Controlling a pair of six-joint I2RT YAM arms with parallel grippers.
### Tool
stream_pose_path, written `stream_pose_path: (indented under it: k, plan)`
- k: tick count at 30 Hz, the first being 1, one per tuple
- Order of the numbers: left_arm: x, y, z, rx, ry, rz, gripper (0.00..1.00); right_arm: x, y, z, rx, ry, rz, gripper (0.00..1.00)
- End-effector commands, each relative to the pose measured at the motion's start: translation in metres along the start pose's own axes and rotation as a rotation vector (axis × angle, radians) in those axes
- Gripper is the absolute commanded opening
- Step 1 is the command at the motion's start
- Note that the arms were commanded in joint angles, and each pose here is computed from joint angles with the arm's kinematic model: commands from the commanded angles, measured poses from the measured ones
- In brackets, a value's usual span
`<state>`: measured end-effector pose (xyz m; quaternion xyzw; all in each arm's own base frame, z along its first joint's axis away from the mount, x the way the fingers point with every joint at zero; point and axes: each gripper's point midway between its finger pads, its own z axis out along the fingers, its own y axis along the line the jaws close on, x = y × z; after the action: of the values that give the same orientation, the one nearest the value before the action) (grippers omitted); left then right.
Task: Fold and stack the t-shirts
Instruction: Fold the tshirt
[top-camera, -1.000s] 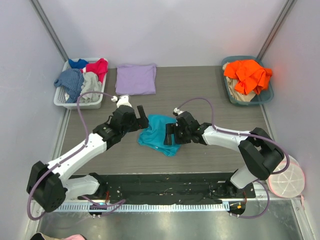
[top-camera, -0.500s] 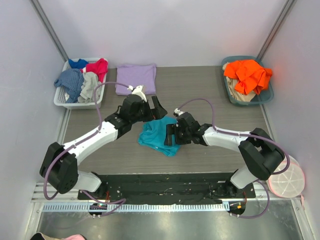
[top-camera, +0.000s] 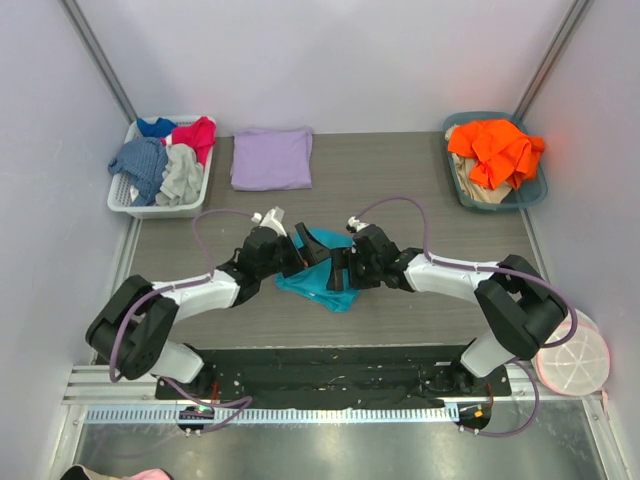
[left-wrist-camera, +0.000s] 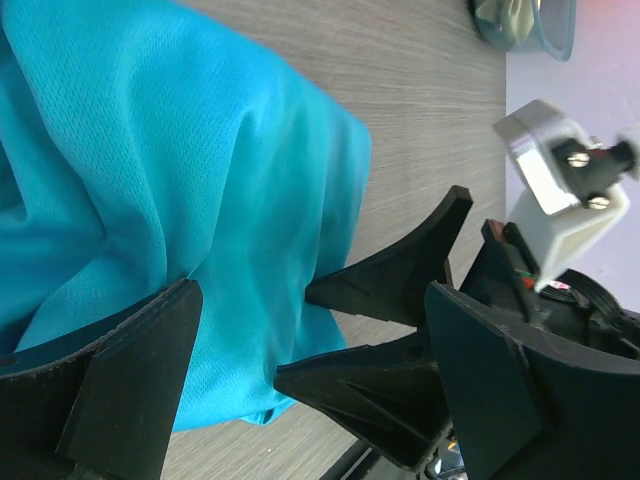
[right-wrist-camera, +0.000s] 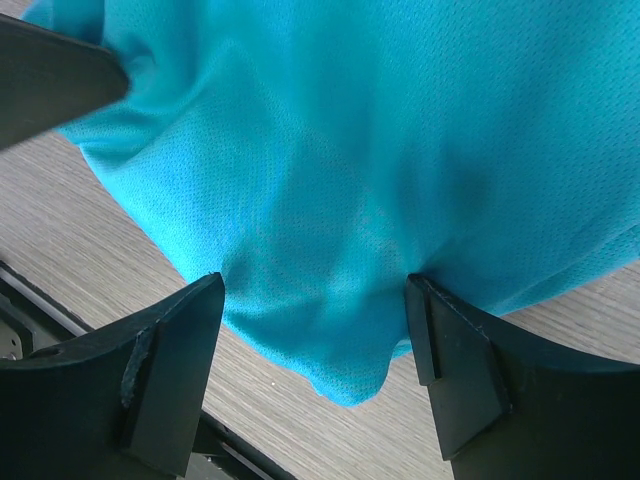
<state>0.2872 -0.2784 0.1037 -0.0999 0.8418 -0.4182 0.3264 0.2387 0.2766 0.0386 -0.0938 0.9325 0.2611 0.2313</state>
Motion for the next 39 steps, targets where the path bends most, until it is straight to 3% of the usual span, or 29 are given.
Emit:
stream_pose_path:
  k: [1,14,24,39]
  plan:
    - [-0.008,-0.023,0.007,0.130,-0.047,-0.051,1.00,0.005,-0.005,0.004,0.009,0.008,0.015,0.82]
    - [-0.015,-0.014,0.020,0.151,-0.096,-0.103,1.00,0.011,-0.010,0.006,0.027,0.026,0.015,0.81]
    - [-0.037,0.031,-0.014,-0.073,-0.189,-0.003,1.00,0.016,-0.013,0.009,0.035,0.042,0.013,0.81]
    - [-0.011,0.087,-0.033,-0.239,-0.176,0.004,1.00,0.019,-0.016,0.009,0.042,0.047,0.014,0.81]
